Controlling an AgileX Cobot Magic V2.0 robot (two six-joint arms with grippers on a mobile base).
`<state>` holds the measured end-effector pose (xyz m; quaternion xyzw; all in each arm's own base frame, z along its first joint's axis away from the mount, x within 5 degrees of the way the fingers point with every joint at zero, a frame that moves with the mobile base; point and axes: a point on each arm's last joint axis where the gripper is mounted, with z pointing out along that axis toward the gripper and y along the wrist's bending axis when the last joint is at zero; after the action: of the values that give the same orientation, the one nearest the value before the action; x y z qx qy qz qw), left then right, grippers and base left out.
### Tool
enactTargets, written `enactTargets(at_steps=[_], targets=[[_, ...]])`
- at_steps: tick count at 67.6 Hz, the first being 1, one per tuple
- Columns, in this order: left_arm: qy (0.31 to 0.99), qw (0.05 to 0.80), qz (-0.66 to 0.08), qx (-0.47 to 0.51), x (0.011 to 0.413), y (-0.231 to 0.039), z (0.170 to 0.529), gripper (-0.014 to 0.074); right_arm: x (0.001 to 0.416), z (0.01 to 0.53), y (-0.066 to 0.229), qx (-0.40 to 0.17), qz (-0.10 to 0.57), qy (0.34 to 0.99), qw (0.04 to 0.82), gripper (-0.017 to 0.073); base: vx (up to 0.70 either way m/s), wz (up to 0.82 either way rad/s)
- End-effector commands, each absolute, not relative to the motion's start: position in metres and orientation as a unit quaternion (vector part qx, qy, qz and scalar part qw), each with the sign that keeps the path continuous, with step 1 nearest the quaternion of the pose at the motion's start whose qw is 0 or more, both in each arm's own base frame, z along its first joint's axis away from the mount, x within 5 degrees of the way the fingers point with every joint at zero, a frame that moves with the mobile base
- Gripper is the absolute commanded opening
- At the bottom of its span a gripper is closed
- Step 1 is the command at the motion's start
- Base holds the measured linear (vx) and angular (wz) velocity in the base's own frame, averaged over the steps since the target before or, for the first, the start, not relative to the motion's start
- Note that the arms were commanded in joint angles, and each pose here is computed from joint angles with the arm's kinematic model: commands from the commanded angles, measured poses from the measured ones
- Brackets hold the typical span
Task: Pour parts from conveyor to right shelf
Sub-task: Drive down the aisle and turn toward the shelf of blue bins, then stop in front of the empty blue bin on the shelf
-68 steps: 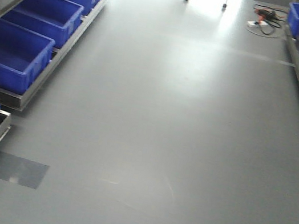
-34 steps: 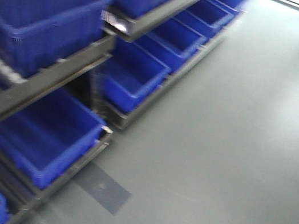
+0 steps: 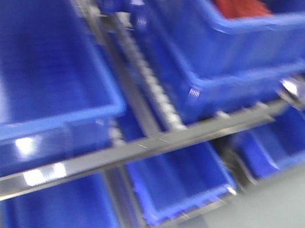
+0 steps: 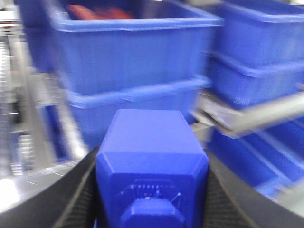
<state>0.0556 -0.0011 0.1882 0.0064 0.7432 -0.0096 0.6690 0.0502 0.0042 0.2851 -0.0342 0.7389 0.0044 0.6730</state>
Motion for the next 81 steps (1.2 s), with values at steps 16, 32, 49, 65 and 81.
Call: enactTargets(at_steps=[16, 32, 49, 65, 81], targets=[[0.710, 0.704, -0.016, 0.006, 0.0549, -0.0015, 0.2014, -0.0006, 0.0502, 0.3000, 0.0032, -0.031, -0.005, 0.707, 0.707, -0.0009, 0.17, 0.87], [0.710, 0.704, -0.016, 0.006, 0.0549, -0.0015, 0.2014, -0.0006, 0.0502, 0.3000, 0.0032, -0.031, -0.005, 0.707, 0.707, -0.0009, 0.13, 0.68], [0.710, 0.704, -0.016, 0.006, 0.0549, -0.0015, 0.2014, -0.0006, 0.0502, 0.3000, 0.0032, -0.031, -0.005, 0.707, 0.707, -0.0009, 0.10, 0.38], [0.710, 0.704, -0.016, 0.006, 0.0549, -0.0015, 0.2014, -0.0006, 0.0502, 0.3000, 0.0032, -0.031, -0.005, 0.707, 0.707, -0.0009, 0.07, 0.19], [0.710, 0.704, -0.016, 0.006, 0.0549, -0.0015, 0.2014, -0.0006, 0.0502, 0.3000, 0.0032, -0.031, -0.005, 0.707, 0.707, -0.0009, 0.06, 0.03]])
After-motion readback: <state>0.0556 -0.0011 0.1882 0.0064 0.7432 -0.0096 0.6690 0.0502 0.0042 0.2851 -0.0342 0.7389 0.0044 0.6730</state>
